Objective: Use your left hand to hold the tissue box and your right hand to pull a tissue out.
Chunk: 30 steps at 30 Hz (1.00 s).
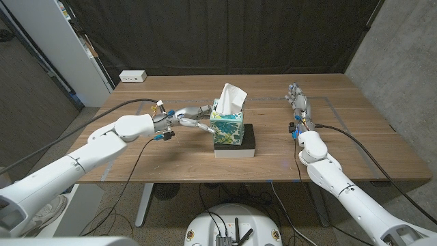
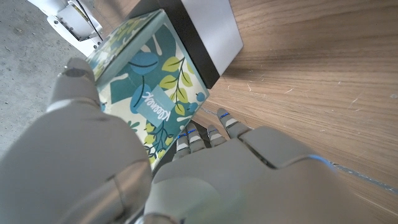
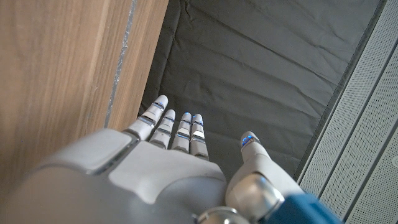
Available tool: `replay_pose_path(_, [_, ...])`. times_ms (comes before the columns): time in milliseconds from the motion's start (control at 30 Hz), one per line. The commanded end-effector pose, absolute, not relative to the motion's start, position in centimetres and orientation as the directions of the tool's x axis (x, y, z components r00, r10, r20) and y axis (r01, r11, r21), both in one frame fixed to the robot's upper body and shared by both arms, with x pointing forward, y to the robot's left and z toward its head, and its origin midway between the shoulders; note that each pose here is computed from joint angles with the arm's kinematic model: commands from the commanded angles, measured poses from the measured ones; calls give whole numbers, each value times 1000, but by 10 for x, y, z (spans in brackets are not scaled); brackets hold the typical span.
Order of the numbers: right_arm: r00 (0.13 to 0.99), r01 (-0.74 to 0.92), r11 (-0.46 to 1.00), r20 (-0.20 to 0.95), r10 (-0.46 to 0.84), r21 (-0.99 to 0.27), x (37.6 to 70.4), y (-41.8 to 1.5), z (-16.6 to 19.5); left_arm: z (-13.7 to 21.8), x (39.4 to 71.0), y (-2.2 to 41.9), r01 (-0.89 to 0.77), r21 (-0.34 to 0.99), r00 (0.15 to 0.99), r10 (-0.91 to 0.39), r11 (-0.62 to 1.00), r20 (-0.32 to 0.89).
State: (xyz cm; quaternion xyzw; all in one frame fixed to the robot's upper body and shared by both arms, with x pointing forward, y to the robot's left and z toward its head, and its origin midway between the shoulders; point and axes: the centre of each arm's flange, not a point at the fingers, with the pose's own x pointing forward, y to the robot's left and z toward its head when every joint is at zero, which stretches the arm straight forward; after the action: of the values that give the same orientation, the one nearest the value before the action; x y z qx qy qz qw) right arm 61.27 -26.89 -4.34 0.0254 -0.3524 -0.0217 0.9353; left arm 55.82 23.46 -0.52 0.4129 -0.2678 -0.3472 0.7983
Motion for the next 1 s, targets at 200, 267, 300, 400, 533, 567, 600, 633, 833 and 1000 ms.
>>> replay_pose_path(200, [749,32,998,660,-63,58,611,-273,-43,-6,558,235,339,797,601,-767,500,226])
replay_pose_path(267, [748,33,998,661,-60,53,612,-273,-42,-7,556,237,330,783,605,-755,528,255])
replay_pose_path(300, [748,32,998,661,-57,49,612,-273,-42,-7,555,238,323,780,607,-750,537,264])
replay_pose_path(400, [748,31,998,662,-56,50,614,-272,-40,-8,553,242,311,767,613,-735,561,289])
replay_pose_path(533, [749,28,999,661,-48,41,616,-270,-39,-9,552,244,309,750,616,-724,584,310])
replay_pose_path(567, [749,28,999,660,-49,42,616,-270,-38,-9,552,245,310,748,615,-723,587,313])
replay_pose_path(600, [750,28,999,660,-49,43,617,-270,-38,-9,552,245,315,745,615,-724,588,311])
replay_pose_path(633, [750,27,999,660,-48,42,617,-270,-38,-9,552,245,314,745,616,-723,589,313])
replay_pose_path(833, [752,31,999,658,-47,36,620,-270,-36,-7,554,246,333,731,610,-727,596,315])
replay_pose_path(1000, [752,33,999,657,-49,36,621,-270,-36,-4,555,245,342,735,610,-733,586,300])
